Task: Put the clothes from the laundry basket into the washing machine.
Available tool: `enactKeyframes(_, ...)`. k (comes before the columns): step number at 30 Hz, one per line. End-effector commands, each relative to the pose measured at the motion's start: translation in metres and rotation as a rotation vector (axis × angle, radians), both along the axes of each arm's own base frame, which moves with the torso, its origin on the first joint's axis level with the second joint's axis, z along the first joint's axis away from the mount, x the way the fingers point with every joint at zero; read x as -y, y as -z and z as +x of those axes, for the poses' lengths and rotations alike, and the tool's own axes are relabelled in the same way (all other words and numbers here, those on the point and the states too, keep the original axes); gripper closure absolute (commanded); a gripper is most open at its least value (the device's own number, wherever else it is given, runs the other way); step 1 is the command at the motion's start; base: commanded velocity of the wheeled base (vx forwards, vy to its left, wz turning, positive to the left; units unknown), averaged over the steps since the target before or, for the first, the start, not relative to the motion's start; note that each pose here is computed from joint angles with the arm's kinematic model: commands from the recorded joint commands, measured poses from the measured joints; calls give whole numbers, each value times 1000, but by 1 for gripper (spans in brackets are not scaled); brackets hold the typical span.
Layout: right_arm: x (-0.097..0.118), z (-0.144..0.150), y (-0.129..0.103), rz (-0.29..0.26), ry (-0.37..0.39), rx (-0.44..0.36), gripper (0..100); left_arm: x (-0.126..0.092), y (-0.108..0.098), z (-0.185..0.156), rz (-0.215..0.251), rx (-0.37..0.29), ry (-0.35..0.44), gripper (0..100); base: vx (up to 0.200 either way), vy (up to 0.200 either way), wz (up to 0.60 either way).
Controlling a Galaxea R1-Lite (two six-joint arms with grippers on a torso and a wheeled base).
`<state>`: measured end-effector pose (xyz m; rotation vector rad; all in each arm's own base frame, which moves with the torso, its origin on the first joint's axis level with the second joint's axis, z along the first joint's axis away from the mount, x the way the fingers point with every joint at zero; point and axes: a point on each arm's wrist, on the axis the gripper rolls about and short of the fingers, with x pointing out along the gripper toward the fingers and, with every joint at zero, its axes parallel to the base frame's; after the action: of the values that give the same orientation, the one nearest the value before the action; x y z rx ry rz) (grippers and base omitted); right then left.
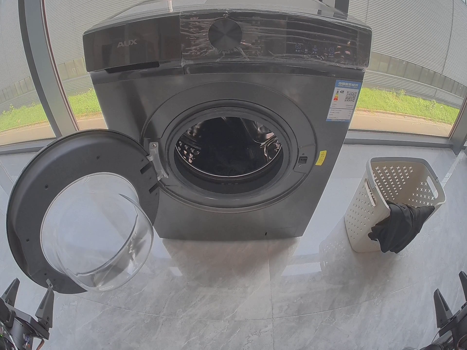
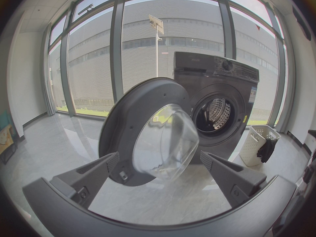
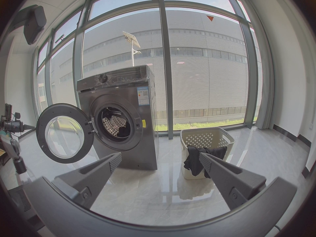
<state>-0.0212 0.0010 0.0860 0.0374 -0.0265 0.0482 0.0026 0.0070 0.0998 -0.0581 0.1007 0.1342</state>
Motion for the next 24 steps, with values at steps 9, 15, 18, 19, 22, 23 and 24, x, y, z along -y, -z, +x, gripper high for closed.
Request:
enactKeyframes(9,-1,-2,4,2,-37,21,0,2,17,-26,102,150,-83,0,0,0,0)
enactKeyframes(15,2,-1,8,-16,91,-7,0,3,17,-26,35,161,-52,0,0,0,0)
enactKeyframes(18,2,-1,9,-1,91,-12,0,3,17,-26,-21,170,-51,0,0,0,0)
enactKeyframes(19,2,-1,9,-4,89,-14,0,3,17,-26,-30,171,-43,0,0,0,0)
enactKeyframes(22,2,-1,10,-14,88,-26,0,3,17,-26,-9,168,-41,0,0,0,0)
enactKeyframes(23,2,-1,10,-11,85,-27,0,3,18,-26,14,163,-48,0,0,0,0)
enactKeyframes(24,2,-1,10,-11,83,-27,0,3,18,-26,40,160,-52,0,0,0,0)
